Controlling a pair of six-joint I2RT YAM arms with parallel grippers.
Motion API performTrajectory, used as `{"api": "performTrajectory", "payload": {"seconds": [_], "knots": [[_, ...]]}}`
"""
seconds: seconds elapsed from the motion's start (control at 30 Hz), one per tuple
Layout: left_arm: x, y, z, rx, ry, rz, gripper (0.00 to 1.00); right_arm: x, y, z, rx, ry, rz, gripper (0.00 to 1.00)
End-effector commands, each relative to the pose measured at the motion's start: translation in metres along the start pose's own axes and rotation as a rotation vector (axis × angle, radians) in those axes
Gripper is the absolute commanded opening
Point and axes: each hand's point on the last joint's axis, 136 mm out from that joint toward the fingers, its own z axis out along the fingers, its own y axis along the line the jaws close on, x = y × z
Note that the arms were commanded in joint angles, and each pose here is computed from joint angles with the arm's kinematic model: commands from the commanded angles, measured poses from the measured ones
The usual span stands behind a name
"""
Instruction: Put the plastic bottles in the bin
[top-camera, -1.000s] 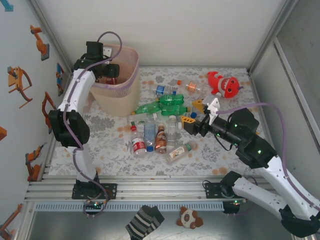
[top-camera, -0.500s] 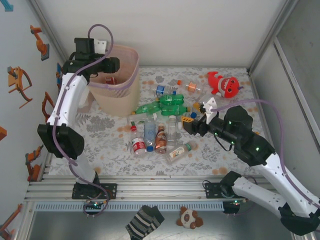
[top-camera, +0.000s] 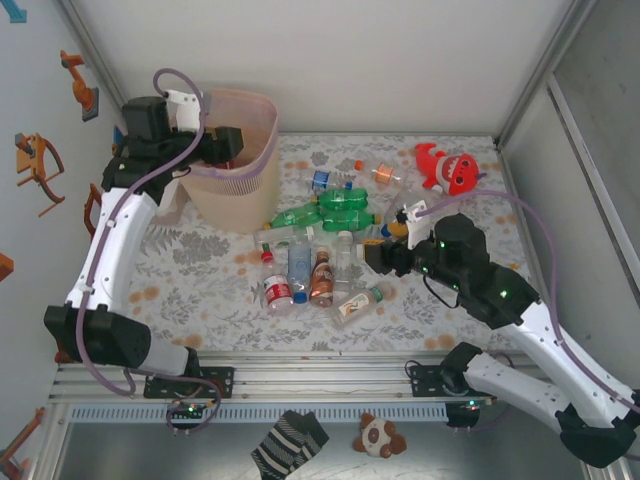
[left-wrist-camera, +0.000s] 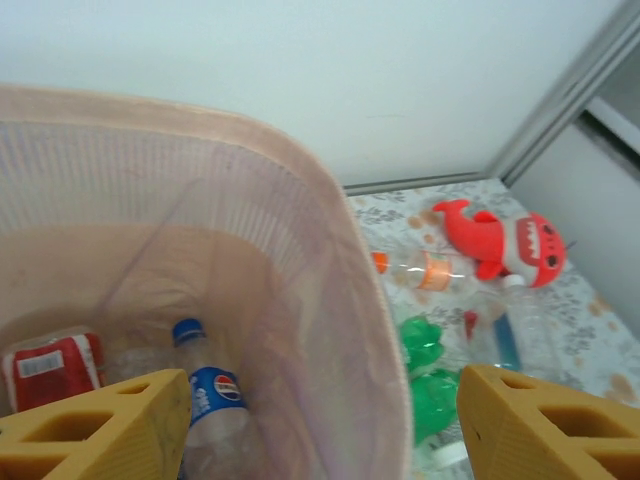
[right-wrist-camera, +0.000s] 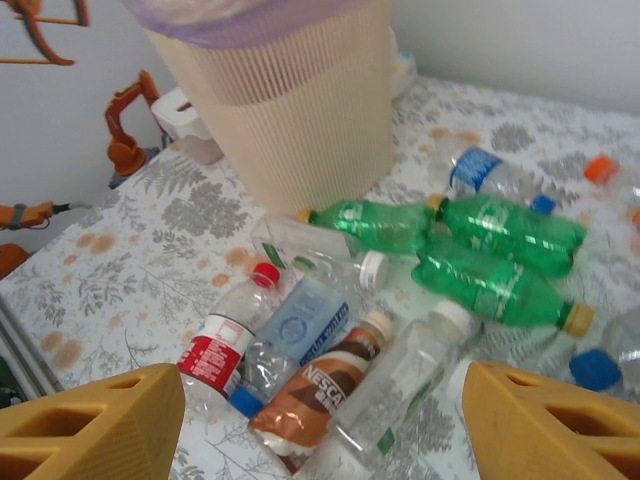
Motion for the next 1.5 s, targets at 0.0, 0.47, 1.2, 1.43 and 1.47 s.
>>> {"api": "performTrajectory", "payload": {"seconds": [0.0, 0.47, 1.2, 1.43, 1.47], "knots": [[-0.017, -0.025, -0.019, 0.095, -0.091, -0.007, 0.7, 0.017, -0.018, 0.0, 0.097, 0.035, 0.203, 0.73], [0.009, -0.031, -0.036, 0.102, -0.085, -0.041, 0.7, 0.118, -0.063, 0.0, 0.534, 0.321, 0.892, 0.74], [0.029, -0.038, -0.051, 0.115, -0.099, -0.082, 0.7, 0.19, -0.08, 0.06, 0.752, 0.372, 1.359, 0.66], [0.028, -0.04, -0.054, 0.116, -0.107, -0.088, 0.7, 0.21, -0.082, 0.084, 0.763, 0.452, 1.402, 0.66], [0.027, -0.04, -0.055, 0.115, -0.111, -0.087, 0.7, 0.213, -0.083, 0.085, 0.768, 0.459, 1.411, 0.66]]}}
